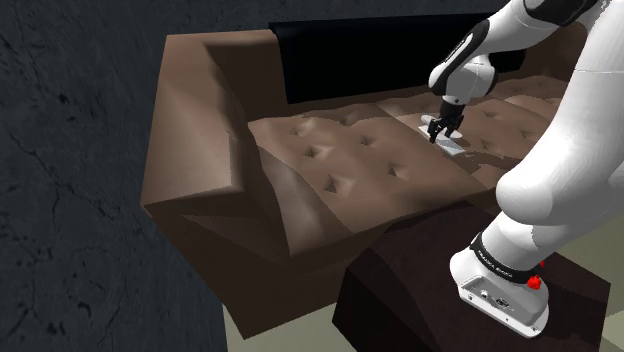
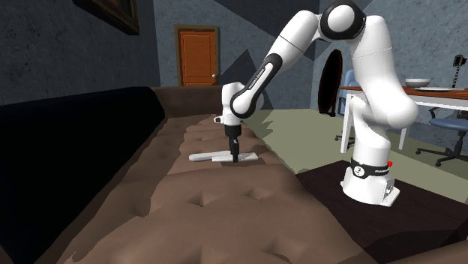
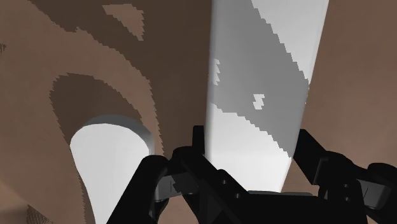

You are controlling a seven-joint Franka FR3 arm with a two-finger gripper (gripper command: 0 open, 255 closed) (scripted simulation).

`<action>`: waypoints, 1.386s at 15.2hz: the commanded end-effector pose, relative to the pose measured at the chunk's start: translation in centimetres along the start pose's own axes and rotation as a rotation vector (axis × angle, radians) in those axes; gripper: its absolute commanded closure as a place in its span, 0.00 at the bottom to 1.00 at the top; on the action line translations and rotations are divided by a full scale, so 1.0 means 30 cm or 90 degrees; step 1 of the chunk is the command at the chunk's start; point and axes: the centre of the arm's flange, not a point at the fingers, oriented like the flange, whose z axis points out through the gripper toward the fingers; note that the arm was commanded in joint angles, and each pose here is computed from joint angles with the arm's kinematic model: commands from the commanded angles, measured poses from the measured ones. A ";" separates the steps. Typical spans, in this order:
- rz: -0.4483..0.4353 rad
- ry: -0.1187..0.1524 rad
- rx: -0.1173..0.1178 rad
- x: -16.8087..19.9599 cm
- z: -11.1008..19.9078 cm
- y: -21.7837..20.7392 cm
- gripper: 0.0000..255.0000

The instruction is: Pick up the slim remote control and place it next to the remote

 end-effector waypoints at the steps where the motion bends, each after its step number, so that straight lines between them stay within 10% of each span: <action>1: 0.000 0.000 0.000 0.000 0.008 -0.004 1.00; 6: 0.000 0.000 0.000 0.000 0.008 -0.004 1.00; 7: 0.000 0.000 0.000 0.000 0.008 -0.004 0.00; 21: 0.000 0.000 0.000 0.000 -0.159 -0.004 0.00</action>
